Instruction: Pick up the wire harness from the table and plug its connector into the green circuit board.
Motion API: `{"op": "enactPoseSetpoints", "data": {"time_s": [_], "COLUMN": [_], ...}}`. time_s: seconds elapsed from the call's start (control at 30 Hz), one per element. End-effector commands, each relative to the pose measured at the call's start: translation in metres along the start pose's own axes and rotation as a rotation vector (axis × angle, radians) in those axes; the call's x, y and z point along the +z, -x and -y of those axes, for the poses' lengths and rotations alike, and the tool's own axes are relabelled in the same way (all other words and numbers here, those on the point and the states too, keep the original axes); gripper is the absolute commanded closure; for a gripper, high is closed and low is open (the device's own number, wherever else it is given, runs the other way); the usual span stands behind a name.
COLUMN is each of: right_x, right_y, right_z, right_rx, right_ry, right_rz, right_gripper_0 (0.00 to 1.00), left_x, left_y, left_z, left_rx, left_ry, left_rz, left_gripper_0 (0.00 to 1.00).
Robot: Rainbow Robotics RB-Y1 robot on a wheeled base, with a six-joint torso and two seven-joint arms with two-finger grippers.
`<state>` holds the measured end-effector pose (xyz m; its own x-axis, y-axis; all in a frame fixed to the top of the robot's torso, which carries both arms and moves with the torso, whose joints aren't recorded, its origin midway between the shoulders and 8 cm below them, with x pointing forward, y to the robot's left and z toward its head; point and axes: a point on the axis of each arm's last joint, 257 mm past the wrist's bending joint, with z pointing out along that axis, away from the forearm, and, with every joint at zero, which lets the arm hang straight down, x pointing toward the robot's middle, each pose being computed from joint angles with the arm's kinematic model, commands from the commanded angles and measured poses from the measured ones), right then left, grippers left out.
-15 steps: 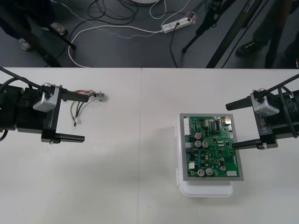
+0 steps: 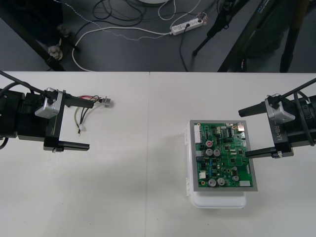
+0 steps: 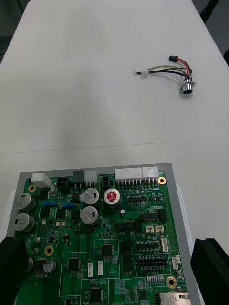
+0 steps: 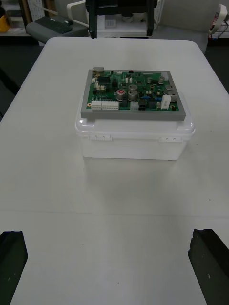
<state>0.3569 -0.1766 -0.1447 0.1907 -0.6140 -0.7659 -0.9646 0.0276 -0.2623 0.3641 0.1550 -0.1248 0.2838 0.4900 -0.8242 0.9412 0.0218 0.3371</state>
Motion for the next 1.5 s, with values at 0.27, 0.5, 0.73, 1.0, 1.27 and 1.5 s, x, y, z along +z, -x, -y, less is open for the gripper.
{"op": "enactPoseSetpoints", "data": {"time_s": [0.27, 0.5, 0.73, 1.0, 1.27, 1.5], "right_x": [-0.0156, -0.0156, -0.0156, -0.0156, -0.0156, -0.0156], "right_y": [-0.0004, -0.0004, -0.0004, -0.0004, -0.0004, -0.0004], "right_z": [0.0047, 0.0047, 0.0047, 0.0047, 0.0047, 0.0047], "right_rx": [-0.016, -0.016, -0.016, -0.016, -0.016, -0.016], "right_ry": [-0.026, -0.026, -0.026, -0.026, -0.026, -0.026], "right_rz": [-0.040, -0.040, -0.040, -0.040, -0.040, -0.040], "right_gripper_0": [0.00, 0.00, 0.00, 0.00, 0.00, 0.00], "left_x": [0.0073, 0.0073, 0.0073, 0.0073, 0.0073, 0.0073], "left_y": [0.0003, 0.0003, 0.0003, 0.0003, 0.0003, 0.0003], "left_z": [0.0213, 0.0213, 0.0213, 0.0213, 0.0213, 0.0213], "left_rx": [-0.049, -0.049, -0.049, -0.049, -0.049, -0.049], "left_ry": [-0.060, -0.060, -0.060, -0.060, -0.060, -0.060], "left_rz": [0.001, 0.001, 0.001, 0.001, 0.001, 0.001], "left_gripper_0": [0.00, 0.00, 0.00, 0.00, 0.00, 0.00]}}
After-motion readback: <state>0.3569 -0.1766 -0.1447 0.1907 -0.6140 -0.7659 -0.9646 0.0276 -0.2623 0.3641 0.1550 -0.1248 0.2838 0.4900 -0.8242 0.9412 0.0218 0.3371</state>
